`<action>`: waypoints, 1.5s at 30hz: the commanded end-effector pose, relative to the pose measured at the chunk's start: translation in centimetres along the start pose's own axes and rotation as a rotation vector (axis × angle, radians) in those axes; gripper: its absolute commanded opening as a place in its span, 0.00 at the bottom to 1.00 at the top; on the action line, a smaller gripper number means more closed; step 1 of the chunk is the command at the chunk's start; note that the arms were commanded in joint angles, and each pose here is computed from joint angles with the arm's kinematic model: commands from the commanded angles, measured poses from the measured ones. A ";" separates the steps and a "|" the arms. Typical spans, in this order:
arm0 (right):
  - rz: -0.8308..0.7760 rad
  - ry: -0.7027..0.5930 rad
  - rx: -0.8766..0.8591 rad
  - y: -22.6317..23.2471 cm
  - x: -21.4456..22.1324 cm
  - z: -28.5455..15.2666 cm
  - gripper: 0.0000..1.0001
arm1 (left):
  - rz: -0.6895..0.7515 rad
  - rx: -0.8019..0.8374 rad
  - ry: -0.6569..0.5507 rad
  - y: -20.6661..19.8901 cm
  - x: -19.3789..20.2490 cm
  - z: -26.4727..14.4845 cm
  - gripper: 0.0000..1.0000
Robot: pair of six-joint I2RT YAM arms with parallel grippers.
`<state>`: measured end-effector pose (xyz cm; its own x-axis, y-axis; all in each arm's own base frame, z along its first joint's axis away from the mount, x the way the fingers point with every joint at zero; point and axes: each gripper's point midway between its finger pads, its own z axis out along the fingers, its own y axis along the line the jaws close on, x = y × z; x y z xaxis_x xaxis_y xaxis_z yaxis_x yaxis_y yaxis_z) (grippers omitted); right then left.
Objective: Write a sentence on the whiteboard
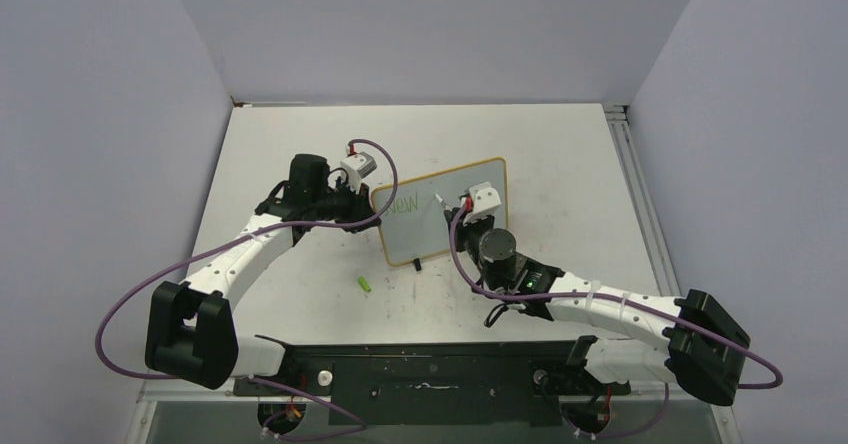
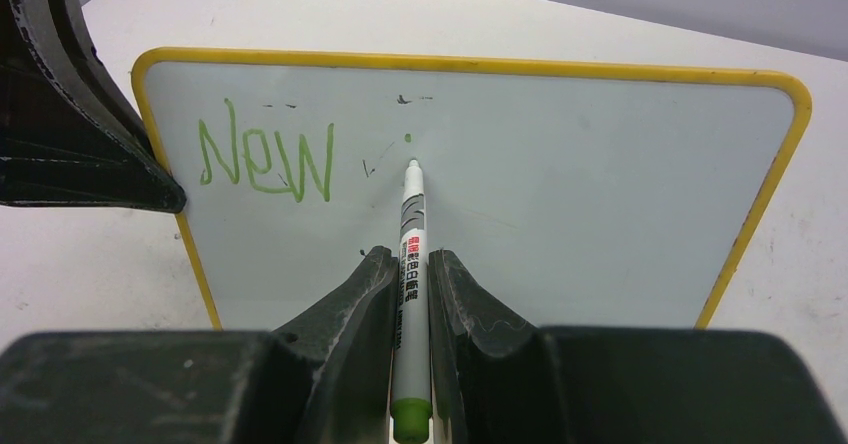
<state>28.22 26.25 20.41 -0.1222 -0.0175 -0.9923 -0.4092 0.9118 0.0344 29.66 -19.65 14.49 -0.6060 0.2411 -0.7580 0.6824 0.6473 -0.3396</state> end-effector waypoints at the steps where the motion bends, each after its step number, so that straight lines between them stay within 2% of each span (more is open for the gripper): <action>1: 0.033 -0.001 0.026 -0.4 0.5 -0.2 0.05 | 0.019 0.009 -0.004 -0.4 -0.9 -0.1 0.00; 11: 0.045 0.053 0.025 -0.3 3.0 -0.9 0.05 | 0.019 0.012 -0.003 -0.5 -0.8 -0.1 0.00; 22: 0.054 0.040 -0.006 0.8 2.5 -0.8 0.05 | 0.018 0.008 -0.003 -0.4 -0.8 -0.1 0.00; 35: 0.076 -0.044 -0.045 2.1 -1.1 -1.1 0.05 | 0.023 0.008 -0.005 -0.5 -0.9 -0.1 0.00; 45: 0.109 -0.129 -0.037 0.9 -5.0 -3.0 0.05 | 0.022 0.009 -0.002 -0.5 -0.8 -0.1 0.00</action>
<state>25.60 26.25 21.29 -0.1259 0.0568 -0.9904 -0.4435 0.8898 0.1074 29.63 -19.66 14.47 -0.6061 0.2423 -0.7576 0.6828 0.6470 -0.3393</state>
